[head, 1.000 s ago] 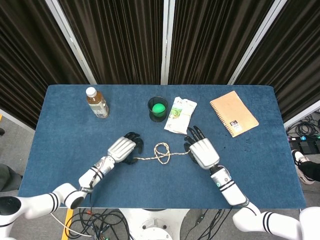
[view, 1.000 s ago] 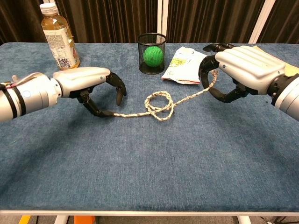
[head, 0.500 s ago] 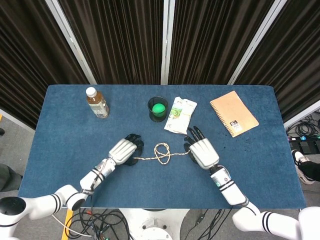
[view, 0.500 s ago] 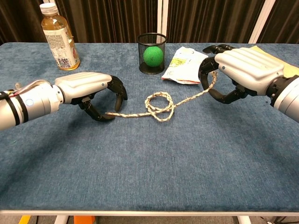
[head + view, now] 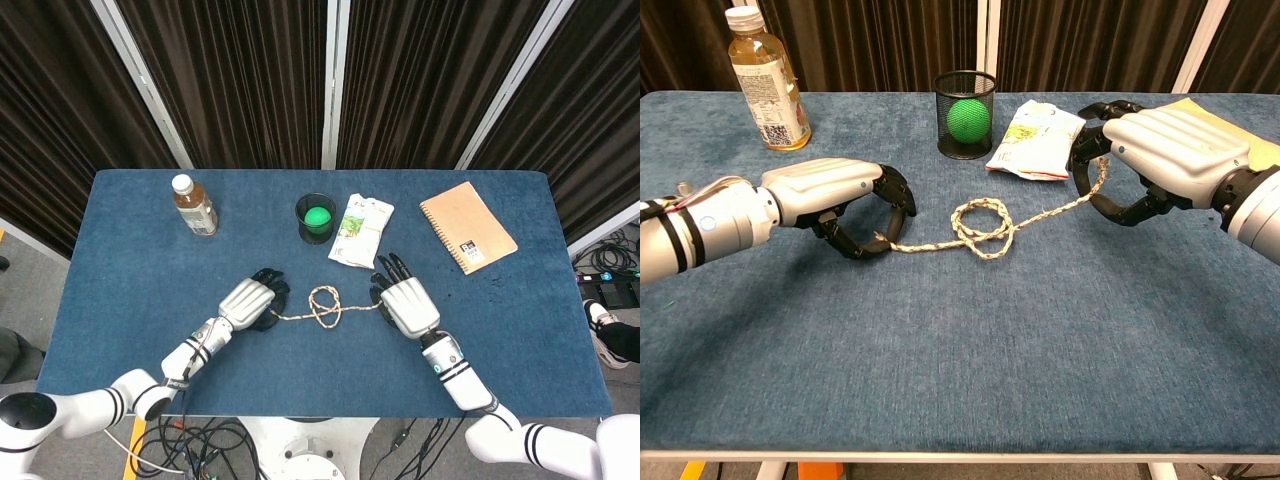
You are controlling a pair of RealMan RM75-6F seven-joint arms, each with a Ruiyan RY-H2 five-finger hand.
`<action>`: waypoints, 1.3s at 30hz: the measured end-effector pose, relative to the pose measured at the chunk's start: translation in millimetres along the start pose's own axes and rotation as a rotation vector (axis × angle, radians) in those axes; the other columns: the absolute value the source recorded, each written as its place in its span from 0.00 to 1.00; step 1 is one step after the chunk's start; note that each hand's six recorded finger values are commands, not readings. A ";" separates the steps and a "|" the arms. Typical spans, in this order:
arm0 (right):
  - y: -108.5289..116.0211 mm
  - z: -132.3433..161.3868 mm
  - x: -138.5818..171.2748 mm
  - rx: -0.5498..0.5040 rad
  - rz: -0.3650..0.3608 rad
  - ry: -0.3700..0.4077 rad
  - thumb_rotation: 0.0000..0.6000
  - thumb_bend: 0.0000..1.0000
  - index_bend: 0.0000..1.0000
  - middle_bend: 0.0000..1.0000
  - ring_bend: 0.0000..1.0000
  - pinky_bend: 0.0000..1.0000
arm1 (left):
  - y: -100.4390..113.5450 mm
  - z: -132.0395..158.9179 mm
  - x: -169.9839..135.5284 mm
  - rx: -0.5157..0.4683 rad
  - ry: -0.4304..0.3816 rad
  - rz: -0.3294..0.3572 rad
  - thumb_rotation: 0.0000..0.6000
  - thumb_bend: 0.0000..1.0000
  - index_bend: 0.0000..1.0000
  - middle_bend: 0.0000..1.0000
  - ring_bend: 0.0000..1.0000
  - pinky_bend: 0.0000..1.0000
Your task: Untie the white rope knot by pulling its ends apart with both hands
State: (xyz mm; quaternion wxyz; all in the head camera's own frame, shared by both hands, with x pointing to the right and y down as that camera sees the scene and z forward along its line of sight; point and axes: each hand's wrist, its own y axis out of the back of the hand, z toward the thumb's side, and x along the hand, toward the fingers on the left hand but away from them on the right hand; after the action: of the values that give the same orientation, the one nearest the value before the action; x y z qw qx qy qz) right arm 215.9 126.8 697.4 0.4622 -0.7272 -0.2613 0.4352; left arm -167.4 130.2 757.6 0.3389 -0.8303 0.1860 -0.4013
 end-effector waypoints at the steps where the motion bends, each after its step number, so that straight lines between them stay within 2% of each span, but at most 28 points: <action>1: -0.1 -0.5 0.0 -0.002 0.001 -0.001 1.00 0.72 0.74 0.31 0.00 0.00 | 0.3 -0.4 -0.6 -0.002 0.001 0.003 1.00 0.41 0.60 0.24 0.08 0.10; 11: 6.0 -11.1 4.3 -0.041 -0.004 -0.033 1.00 0.73 0.76 0.31 0.00 0.00 | 4.3 -7.6 -8.5 -0.009 0.008 0.039 1.00 0.41 0.63 0.25 0.08 0.10; 17: 18.2 -30.3 14.7 -0.056 -0.024 -0.078 1.00 0.74 0.77 0.31 0.00 0.00 | 14.8 -26.6 -26.6 -0.015 0.049 0.091 1.00 0.41 0.63 0.25 0.08 0.10; 30: 42.2 -106.3 58.7 -0.116 -0.062 -0.294 1.00 0.74 0.79 0.32 0.00 0.00 | 33.5 -97.9 -111.9 -0.057 0.245 0.224 1.00 0.41 0.63 0.25 0.08 0.10; 39: 31.7 -138.6 82.7 -0.159 -0.051 -0.399 1.00 0.75 0.79 0.32 0.00 0.00 | 32.2 -125.5 -134.5 -0.090 0.322 0.236 1.00 0.41 0.63 0.25 0.08 0.10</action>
State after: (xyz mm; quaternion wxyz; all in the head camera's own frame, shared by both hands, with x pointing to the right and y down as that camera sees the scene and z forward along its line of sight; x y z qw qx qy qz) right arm 376.5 116.0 663.4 0.3534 -0.6541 -0.3992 0.5367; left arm -349.9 133.8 718.2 0.3118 -0.7423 0.3515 -0.4778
